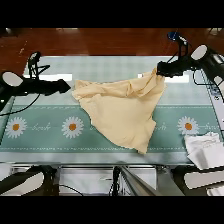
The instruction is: Fold the shirts.
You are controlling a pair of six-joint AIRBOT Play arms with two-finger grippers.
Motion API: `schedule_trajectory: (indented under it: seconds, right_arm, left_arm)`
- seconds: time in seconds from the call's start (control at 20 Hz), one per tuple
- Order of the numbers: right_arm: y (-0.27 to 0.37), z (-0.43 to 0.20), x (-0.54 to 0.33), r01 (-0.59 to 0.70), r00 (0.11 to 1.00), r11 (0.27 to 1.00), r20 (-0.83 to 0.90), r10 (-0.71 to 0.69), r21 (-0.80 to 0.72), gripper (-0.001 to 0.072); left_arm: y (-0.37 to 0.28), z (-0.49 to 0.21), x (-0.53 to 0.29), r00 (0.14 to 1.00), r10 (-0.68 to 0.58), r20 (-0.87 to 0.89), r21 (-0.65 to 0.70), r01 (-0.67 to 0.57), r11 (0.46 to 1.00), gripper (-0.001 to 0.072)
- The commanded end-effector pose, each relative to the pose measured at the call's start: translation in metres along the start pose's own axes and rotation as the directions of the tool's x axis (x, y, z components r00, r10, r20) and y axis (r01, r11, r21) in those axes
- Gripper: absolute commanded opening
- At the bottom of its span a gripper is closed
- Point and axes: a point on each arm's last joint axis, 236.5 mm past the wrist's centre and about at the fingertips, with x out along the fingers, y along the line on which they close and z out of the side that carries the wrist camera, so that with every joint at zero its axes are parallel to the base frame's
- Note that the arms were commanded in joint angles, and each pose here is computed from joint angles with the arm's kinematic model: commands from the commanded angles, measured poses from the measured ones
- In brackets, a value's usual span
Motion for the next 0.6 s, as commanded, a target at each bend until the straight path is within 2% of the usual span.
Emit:
schedule_trajectory:
  seconds: [0.0,0.1,0.2,0.35,0.55]
  right_arm:
    - [-0.001,0.015,-0.021,0.025,0.998,0.996,0.065,-0.019,-0.089,0.0443]
    - [-0.018,0.035,-0.048,0.102,0.984,0.988,0.157,-0.084,-0.113,0.0443]
    - [-0.041,0.050,-0.077,0.177,0.962,0.978,0.228,-0.149,-0.110,0.0443]
    - [-0.082,0.048,-0.102,0.240,0.948,0.969,0.229,-0.220,-0.059,0.0442]
    - [-0.121,0.036,-0.115,0.262,0.947,0.965,0.186,-0.261,0.018,0.0441]
  left_arm:
    - [0.011,-0.095,-0.029,0.926,-0.013,-0.379,-0.168,-0.055,0.984,0.0714]
    - [-0.013,-0.126,-0.031,0.911,-0.071,-0.407,-0.178,-0.003,0.984,0.0714]
    - [-0.055,-0.147,-0.030,0.911,-0.183,-0.369,-0.203,0.113,0.973,0.0715]
    - [-0.108,-0.169,-0.022,0.893,-0.309,-0.327,-0.218,0.247,0.944,0.0716]
    - [-0.141,-0.206,0.000,0.859,-0.310,-0.409,-0.171,0.261,0.950,0.0716]
